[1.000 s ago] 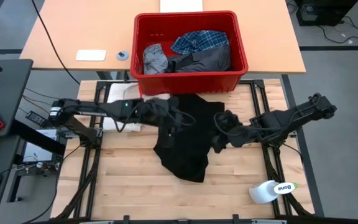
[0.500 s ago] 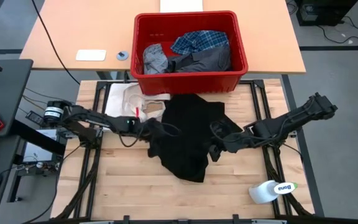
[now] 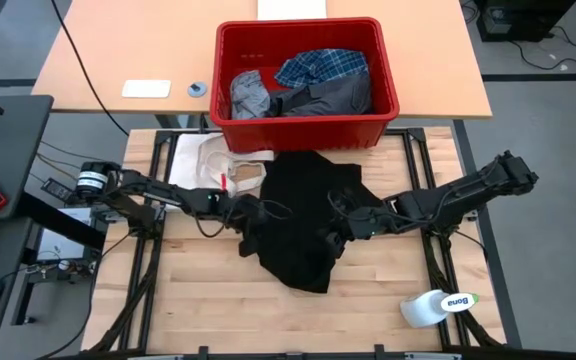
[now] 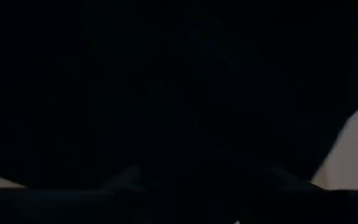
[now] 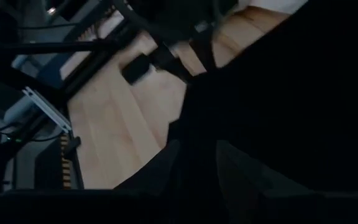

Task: Fold Laundry from Bin
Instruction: Fold the black shirt

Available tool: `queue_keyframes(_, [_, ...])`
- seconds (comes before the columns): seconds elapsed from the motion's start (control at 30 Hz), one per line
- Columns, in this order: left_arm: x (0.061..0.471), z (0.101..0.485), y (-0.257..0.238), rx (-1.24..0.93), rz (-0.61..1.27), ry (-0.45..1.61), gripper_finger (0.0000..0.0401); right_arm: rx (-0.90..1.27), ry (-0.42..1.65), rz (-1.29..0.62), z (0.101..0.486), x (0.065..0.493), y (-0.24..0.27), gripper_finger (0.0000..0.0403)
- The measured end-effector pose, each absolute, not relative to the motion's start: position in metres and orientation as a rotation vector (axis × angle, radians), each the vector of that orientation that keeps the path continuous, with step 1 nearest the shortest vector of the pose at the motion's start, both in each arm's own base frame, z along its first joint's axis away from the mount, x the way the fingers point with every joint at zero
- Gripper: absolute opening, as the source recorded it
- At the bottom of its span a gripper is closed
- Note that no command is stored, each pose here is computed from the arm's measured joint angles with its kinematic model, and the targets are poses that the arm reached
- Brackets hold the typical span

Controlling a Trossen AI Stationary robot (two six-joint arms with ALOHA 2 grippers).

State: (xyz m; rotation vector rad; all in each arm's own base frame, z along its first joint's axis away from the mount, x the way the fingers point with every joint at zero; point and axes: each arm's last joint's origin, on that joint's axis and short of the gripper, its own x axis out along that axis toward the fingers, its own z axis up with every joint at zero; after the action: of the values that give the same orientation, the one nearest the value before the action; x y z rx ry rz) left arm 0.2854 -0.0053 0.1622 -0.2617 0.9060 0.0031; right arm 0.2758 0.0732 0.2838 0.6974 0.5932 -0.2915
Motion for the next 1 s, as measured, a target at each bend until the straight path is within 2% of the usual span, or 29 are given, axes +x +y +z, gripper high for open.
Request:
queue_keyframes(0.13, [0.287,0.146,-0.008,-0.257,0.004,0.971,0.0168,0.704,0.589,-0.267,0.282,0.281,0.074,0.011])
queue_keyframes(0.3, [0.289,0.137,-0.008,-0.261,0.01,1.005,0.0155,0.712,0.601,-0.247,0.281,0.282,0.075,0.0109])
queue_keyframes(0.4, [0.289,0.136,-0.008,-0.242,0.002,1.008,0.012,0.713,0.604,-0.243,0.281,0.281,0.075,0.0109])
queue_keyframes(0.53, [0.288,0.14,-0.008,-0.242,-0.009,0.998,0.0027,0.713,0.611,-0.245,0.281,0.281,0.075,0.011])
queue_keyframes(0.57, [0.288,0.143,-0.008,-0.264,-0.02,0.986,0.0015,0.713,0.613,-0.246,0.281,0.281,0.075,0.011])
queue_keyframes(1.0, [0.265,0.205,-0.013,-0.385,-0.179,0.814,0.0002,0.719,0.695,-0.226,0.276,0.278,0.072,0.0108])
